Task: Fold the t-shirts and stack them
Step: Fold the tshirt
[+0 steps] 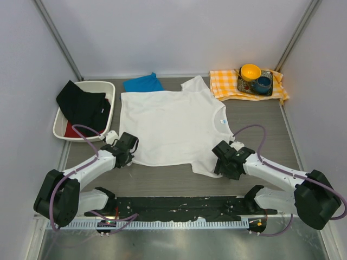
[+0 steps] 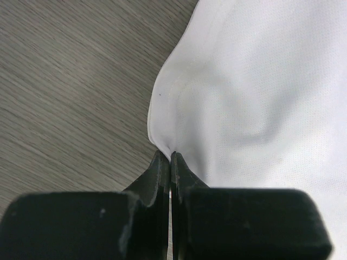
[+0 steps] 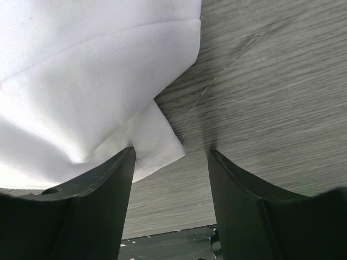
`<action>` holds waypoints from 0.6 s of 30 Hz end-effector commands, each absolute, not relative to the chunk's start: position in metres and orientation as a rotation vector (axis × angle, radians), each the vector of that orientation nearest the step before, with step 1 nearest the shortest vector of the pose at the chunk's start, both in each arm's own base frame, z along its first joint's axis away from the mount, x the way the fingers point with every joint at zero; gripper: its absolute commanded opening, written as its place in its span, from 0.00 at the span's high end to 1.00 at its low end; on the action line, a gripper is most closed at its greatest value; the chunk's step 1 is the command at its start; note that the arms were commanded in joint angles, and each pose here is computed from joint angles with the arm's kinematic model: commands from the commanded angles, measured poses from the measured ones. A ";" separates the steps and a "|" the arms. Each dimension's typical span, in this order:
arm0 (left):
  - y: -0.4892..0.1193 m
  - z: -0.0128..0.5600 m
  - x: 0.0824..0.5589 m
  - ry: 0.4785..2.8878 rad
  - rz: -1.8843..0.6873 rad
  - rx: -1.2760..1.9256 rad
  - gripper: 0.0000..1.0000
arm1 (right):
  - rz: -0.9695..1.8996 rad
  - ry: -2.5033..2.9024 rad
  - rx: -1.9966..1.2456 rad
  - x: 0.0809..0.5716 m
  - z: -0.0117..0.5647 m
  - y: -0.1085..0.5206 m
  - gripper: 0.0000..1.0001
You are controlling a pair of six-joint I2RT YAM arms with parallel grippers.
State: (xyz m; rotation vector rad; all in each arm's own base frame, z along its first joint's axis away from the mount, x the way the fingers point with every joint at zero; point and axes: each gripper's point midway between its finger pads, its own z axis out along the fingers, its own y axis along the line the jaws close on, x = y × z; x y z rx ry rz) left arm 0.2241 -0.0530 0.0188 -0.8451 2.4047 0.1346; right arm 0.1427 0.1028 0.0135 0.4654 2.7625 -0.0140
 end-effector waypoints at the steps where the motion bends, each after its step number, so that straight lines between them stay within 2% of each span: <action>1: -0.048 0.028 0.233 2.363 0.151 -0.847 1.00 | -0.036 2.742 0.460 0.149 0.002 0.103 0.40; 3: -0.047 0.029 0.233 2.361 0.152 -0.849 1.00 | -0.057 2.735 0.454 0.152 0.002 0.102 0.42; 4: -0.047 0.028 0.232 2.362 0.154 -0.850 1.00 | -0.070 2.735 0.447 0.152 0.001 0.100 0.49; 6: -0.046 0.030 0.232 2.357 0.154 -0.851 1.00 | -0.073 2.739 0.442 0.153 0.001 0.102 0.57; 7: -0.045 0.030 0.230 2.359 0.156 -0.849 1.00 | -0.077 2.742 0.438 0.153 0.001 0.102 0.68; 9: -0.043 0.032 0.229 2.352 0.155 -0.853 1.00 | -0.084 2.746 0.435 0.153 0.000 0.101 0.81; 10: -0.042 0.032 0.228 2.350 0.159 -0.853 1.00 | -0.087 2.744 0.435 0.153 0.001 0.101 0.97; 11: -0.041 0.032 0.227 2.348 0.162 -0.853 1.00 | -0.096 2.745 0.436 0.152 0.001 0.100 0.99; 18: -0.039 0.043 0.220 2.337 0.133 -0.857 1.00 | -0.107 2.736 0.438 0.142 0.013 0.092 0.99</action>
